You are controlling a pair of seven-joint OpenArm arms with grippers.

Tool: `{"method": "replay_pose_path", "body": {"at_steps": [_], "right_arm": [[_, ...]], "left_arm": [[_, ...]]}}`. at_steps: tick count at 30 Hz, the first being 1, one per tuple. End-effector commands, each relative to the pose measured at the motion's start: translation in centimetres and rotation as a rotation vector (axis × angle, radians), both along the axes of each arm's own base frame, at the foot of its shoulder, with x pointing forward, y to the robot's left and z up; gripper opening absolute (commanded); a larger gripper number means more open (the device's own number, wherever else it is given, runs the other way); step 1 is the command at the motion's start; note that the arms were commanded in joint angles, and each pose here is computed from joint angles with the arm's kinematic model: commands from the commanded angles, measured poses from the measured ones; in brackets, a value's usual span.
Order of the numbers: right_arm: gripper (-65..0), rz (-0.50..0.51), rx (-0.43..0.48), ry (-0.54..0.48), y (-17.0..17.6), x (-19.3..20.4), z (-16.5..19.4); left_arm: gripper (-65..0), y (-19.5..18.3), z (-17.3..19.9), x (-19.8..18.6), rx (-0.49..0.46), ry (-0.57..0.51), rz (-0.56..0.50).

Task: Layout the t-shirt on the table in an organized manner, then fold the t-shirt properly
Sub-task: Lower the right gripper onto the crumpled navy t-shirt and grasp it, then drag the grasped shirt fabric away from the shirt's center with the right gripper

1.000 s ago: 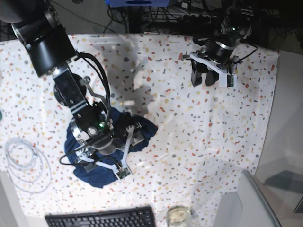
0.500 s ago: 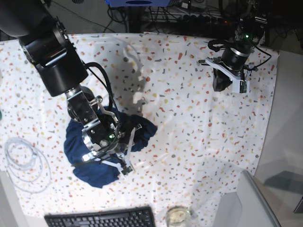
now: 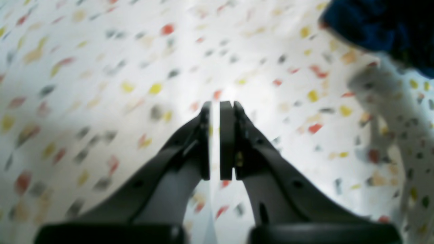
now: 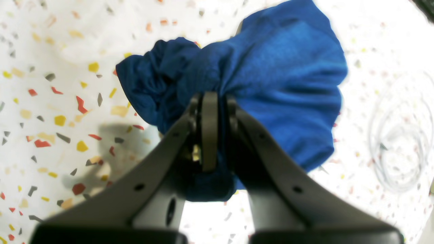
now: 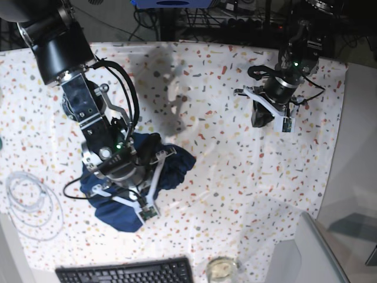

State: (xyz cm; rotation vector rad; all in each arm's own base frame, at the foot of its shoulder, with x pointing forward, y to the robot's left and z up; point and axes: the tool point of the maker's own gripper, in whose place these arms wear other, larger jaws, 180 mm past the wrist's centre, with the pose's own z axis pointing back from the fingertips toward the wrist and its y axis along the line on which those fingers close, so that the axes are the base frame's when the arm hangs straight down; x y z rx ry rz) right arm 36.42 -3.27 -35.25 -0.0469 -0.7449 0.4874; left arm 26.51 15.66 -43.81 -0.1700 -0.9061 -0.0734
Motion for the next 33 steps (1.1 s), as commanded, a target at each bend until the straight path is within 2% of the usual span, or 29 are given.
{"method": "replay_pose_path", "body": {"at_steps": [1,8,13,18,21,23,25,27,29,31,33], "right_arm": [[-65.0,-0.019,0.021,-0.06,-0.5,0.8,2.1],[-65.0,-0.133,0.051,-0.088,-5.1,-2.7,4.1],[-65.0,-0.28,0.043,-0.045,-10.1,-5.4,2.5],[-65.0,-0.422,0.011,-0.026,-16.1,-7.8,0.1],[-64.5,-0.471,-0.016,0.063,-18.5,-8.9,-2.7],[-59.4,-0.499,-0.027,0.136,-19.2,-9.1,-3.8],[-47.7,-0.513,-0.033,0.172,-19.4,-9.1,-3.7],[-35.0,-0.5,-0.023,0.122,-18.9,-8.1,-2.0],[-25.8,-0.471,0.001,0.032,-18.0,-6.3,0.0],[-21.5,-0.428,0.019,-0.035,-16.6,-3.7,1.6],[-19.1,-0.386,0.019,-0.03,-15.4,-1.2,1.6]], "left_arm": [[-61.7,-0.7,1.2,1.6,-0.007,-0.053,-0.022],[-61.7,-5.7,1.7,6.8,-0.022,-0.096,-0.133],[-61.9,-8.3,2.1,10.0,-0.057,-0.113,-0.13],[-61.9,-8.4,2.0,10.3,-0.067,-0.11,-0.118],[-61.9,-6.1,0.7,8.9,-0.028,-0.076,-0.107],[-61.9,-3.8,0.3,7.7,-0.004,-0.061,-0.081],[-61.9,-0.4,-0.3,6.1,0.019,-0.041,-0.014],[-61.9,3.0,-0.3,4.5,0.026,-0.032,0.081],[-61.9,6.7,-0.1,2.8,0.039,-0.031,0.182],[-61.9,9.1,0.4,1.5,0.052,-0.035,0.244],[-61.9,10.6,0.5,0.1,0.072,-0.03,0.277]]}}
